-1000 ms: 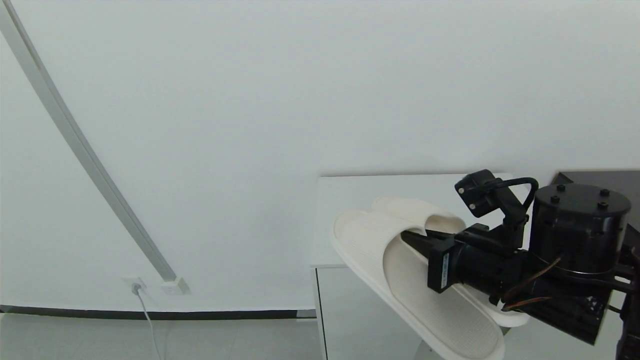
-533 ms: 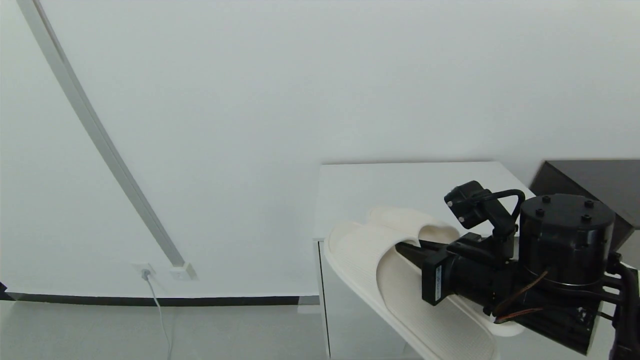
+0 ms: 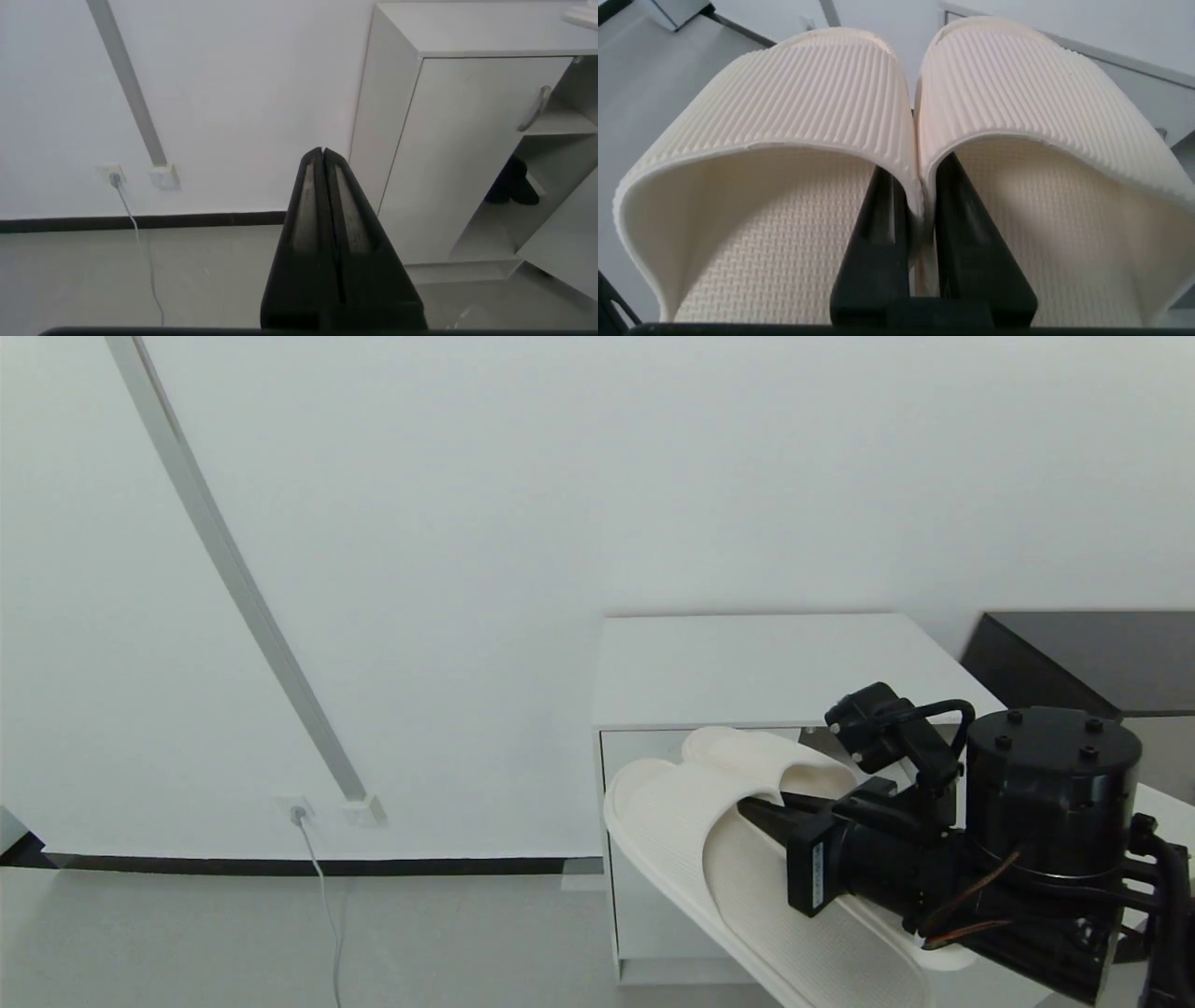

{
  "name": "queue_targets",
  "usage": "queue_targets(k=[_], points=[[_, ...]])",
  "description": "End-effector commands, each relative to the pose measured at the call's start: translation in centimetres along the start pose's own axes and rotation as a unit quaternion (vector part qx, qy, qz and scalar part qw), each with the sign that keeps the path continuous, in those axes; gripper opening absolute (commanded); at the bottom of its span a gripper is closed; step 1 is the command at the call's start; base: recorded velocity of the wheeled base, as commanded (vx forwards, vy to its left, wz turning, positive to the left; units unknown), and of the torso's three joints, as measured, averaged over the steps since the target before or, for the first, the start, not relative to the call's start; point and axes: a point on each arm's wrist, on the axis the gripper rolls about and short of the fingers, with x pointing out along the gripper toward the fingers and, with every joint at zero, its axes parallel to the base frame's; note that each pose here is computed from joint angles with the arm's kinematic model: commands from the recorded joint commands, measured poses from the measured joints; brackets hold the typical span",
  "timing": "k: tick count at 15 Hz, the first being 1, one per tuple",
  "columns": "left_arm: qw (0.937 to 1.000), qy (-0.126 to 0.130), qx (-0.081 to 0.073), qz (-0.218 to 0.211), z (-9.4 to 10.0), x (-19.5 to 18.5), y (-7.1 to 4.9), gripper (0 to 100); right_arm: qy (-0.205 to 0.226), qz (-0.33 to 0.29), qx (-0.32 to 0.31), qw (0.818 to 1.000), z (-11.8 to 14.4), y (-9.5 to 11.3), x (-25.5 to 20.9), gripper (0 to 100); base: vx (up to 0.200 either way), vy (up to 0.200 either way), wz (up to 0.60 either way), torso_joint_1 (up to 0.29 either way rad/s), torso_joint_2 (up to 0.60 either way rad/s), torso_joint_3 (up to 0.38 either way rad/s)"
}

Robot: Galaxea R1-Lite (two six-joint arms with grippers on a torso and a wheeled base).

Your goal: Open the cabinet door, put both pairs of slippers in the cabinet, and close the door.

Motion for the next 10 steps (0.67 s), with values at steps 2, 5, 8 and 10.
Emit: queue_targets(k=[2,5,8,10], points=[[1.0,0.001,0.0,0.0,0.01,0.01,0.0,0,0.004,-0.001,-0.001,1.0,-0.19,-0.04,0.07,0,0.0,0.0,0.0,0.0,0.0,0.0],[1.0,0.001,-0.001,0.0,0.01,0.01,0.0,0,0.005,0.0,-0.002,1.0,-0.28,-0.01,0.05,0,0.0,0.0,0.0,0.0,0.0,0.0],[1.0,0.001,0.0,0.0,0.01,0.01,0.0,0,0.005,-0.002,-0.001,1.0,-0.28,-0.05,0.05,0,0.0,0.0,0.0,0.0,0.0,0.0],[1.0,0.001,0.0,0.0,0.01,0.01,0.0,0,0.005,-0.001,-0.002,1.0,-0.28,-0.01,0.05,0,0.0,0.0,0.0,0.0,0.0,0.0]])
